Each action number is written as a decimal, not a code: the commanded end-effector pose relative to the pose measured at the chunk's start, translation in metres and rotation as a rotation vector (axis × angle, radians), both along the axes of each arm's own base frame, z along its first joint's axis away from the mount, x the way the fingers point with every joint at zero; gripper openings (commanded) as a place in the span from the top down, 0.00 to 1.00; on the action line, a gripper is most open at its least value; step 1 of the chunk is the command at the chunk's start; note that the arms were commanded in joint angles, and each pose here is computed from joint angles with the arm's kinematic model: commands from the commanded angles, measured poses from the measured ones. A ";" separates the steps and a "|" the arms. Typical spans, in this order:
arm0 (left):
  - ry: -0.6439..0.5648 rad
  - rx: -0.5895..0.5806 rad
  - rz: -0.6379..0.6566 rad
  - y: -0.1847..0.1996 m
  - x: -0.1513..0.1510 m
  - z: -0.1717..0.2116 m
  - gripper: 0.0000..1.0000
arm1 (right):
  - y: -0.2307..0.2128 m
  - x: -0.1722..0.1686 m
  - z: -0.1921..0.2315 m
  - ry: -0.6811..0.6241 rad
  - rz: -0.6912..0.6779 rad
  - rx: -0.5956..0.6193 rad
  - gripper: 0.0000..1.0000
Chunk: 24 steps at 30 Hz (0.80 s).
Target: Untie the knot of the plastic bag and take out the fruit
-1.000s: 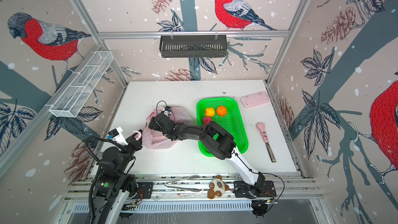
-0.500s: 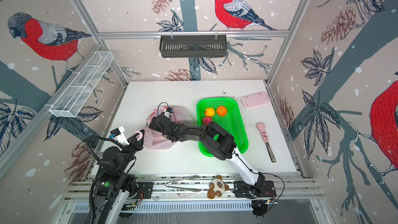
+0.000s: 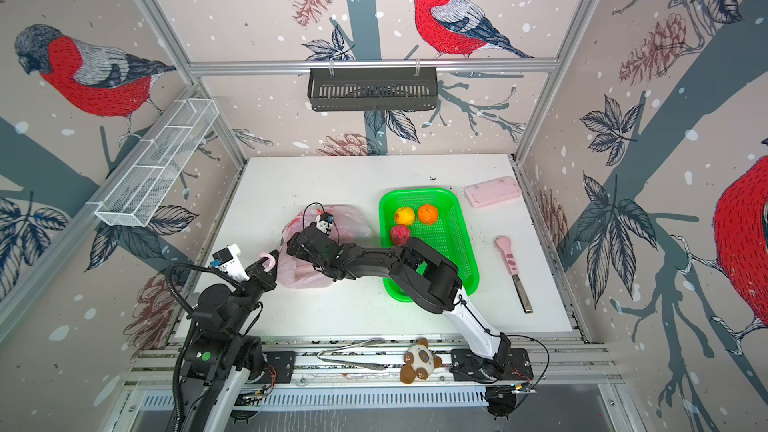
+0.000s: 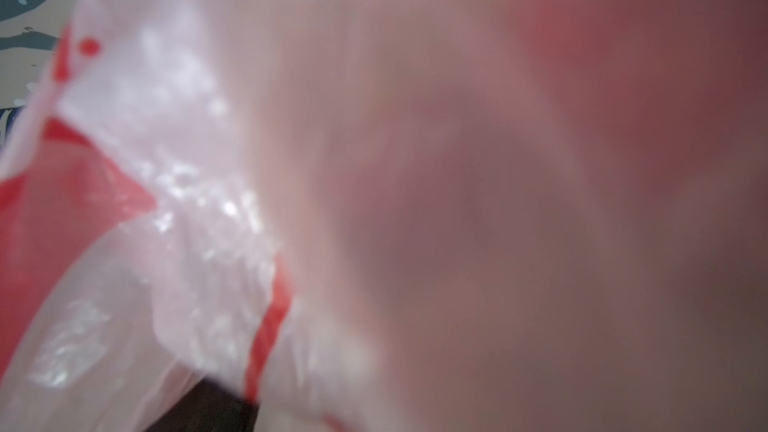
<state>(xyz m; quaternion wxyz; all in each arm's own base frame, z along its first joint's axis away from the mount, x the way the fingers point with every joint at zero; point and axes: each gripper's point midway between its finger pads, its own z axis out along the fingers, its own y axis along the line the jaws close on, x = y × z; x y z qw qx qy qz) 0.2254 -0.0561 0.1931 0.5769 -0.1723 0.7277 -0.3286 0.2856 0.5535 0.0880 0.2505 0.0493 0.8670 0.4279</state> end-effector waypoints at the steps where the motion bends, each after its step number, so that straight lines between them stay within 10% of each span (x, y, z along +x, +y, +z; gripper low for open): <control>1: -0.042 -0.004 -0.004 -0.001 0.001 0.010 1.00 | -0.006 0.000 0.016 -0.066 -0.022 -0.047 0.14; 24: -0.044 -0.007 -0.008 -0.002 0.001 0.009 1.00 | 0.005 0.007 0.007 -0.072 -0.003 -0.072 0.24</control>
